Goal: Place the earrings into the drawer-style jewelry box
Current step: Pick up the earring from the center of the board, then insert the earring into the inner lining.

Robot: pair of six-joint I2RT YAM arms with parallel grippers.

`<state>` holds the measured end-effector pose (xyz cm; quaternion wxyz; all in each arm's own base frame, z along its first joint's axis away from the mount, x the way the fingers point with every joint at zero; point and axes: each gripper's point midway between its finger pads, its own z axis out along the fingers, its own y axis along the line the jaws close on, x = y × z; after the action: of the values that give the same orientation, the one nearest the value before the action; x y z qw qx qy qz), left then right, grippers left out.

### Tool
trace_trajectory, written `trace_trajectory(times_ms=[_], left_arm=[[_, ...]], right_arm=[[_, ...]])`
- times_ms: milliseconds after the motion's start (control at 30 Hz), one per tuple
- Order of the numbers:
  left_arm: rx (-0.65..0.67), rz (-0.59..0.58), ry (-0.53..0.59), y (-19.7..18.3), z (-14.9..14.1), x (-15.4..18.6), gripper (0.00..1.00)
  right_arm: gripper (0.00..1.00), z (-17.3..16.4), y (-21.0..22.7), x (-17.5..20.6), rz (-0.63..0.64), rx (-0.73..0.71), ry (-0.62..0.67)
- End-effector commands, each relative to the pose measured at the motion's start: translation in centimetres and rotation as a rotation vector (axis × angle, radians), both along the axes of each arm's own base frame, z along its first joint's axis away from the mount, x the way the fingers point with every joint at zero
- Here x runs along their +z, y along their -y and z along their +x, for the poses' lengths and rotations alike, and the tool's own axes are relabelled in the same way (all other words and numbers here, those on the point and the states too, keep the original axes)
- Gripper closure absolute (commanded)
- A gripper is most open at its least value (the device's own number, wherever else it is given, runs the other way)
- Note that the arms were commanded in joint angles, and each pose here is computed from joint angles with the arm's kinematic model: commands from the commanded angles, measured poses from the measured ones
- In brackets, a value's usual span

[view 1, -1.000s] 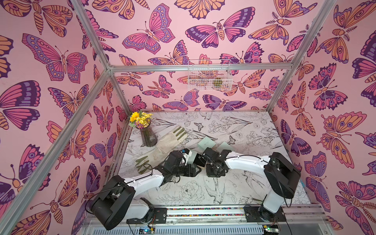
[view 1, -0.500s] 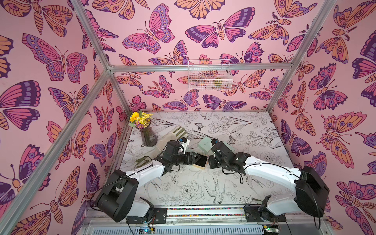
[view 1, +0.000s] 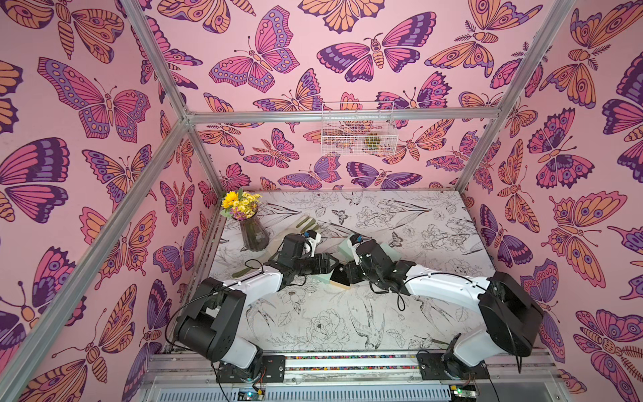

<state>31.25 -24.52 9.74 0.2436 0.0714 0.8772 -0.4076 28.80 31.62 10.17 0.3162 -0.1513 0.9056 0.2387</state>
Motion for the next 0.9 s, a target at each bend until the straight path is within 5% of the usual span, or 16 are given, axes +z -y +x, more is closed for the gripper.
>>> trace_trajectory(times_ms=[0, 867], left_arm=[[-0.017, 0.006, 0.001, -0.1, 0.3, -0.3, 0.24], [0.003, 0.014, -0.067, -1.0, 0.0, -3.6, 0.26]], right_arm=[[1.0, 0.6, -0.5, -0.8, 0.001, 0.01, 0.01], [1.0, 1.4, -1.3, -3.8, -0.045, 0.023, -0.012]])
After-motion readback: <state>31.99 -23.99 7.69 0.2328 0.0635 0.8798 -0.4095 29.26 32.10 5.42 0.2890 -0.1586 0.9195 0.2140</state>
